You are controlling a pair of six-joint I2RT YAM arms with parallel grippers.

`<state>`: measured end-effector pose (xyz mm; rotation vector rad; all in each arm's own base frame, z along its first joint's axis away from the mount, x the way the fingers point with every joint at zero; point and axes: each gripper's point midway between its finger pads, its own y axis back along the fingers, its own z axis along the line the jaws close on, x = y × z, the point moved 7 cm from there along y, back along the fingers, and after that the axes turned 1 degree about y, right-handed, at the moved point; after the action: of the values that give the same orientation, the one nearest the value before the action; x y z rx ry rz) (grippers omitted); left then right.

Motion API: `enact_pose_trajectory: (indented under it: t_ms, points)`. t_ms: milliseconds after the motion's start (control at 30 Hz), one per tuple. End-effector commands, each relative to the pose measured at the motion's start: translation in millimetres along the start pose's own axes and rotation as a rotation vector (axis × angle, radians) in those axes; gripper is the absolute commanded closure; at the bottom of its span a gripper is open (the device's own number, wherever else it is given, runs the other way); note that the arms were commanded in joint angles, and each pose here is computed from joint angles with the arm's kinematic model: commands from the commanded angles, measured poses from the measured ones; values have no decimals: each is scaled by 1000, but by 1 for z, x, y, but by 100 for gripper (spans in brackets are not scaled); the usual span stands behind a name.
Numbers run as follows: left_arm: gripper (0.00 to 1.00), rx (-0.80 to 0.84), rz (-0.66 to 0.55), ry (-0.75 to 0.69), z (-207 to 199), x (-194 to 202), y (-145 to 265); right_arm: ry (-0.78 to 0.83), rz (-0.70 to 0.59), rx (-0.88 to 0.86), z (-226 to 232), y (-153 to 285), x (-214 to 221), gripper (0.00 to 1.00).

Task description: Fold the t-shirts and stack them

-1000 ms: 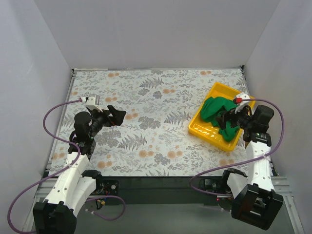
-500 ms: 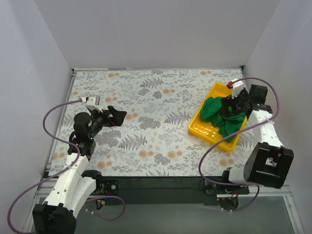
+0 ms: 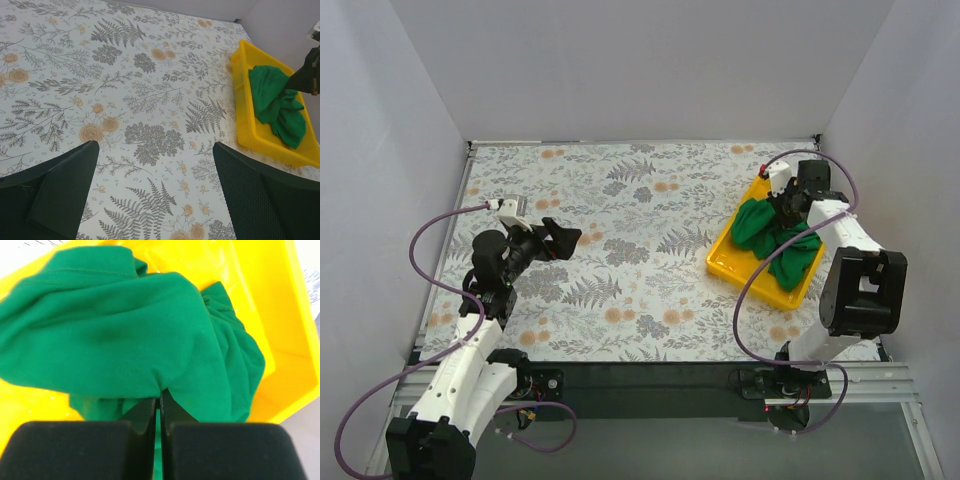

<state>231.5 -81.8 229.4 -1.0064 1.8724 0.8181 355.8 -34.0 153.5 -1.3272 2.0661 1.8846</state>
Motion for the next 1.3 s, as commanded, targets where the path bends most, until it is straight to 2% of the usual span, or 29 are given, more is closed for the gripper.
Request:
enact_pose_trajectory:
  t_ms: [0,33,67,167,200,333,500,633,733,767,933,1000,1067,1267]
  points:
    - [2,15,7,-7,-2,1,0,17,-181,68,-1,43,-43,99]
    - [2,16,7,-7,-2,1,-1,28,-232,55,6,56,-51,99]
    - [2,14,11,-7,-1,1,-1,74,-338,29,23,85,-70,99]
    - [2,21,22,-2,-2,2,-3,138,-474,7,46,147,-100,99]
    - [2,24,28,-1,-2,3,-4,172,-559,6,51,176,-124,99]
    - [2,25,34,0,-1,4,-4,179,-721,-94,58,237,-157,99]
    - [2,15,49,0,2,9,-6,254,-956,-355,77,290,-196,99]
    - [2,7,69,1,4,13,-9,335,-1147,-423,76,346,-233,99]
    - [2,4,77,-4,5,14,-11,312,-1264,-469,72,372,-259,99]
    - [2,-2,75,-9,6,14,-11,318,-1344,-513,74,396,-267,99]
    - [2,-21,61,-26,6,14,-9,287,-1369,-678,91,391,-290,99]
    - [2,-41,43,-41,6,13,-8,292,-1371,-733,111,387,-298,99]
    - [2,-60,35,-49,7,13,-7,271,-1364,-735,127,374,-309,99]
    - [2,-117,-6,-72,6,8,-3,196,-1222,-688,140,315,-316,99]
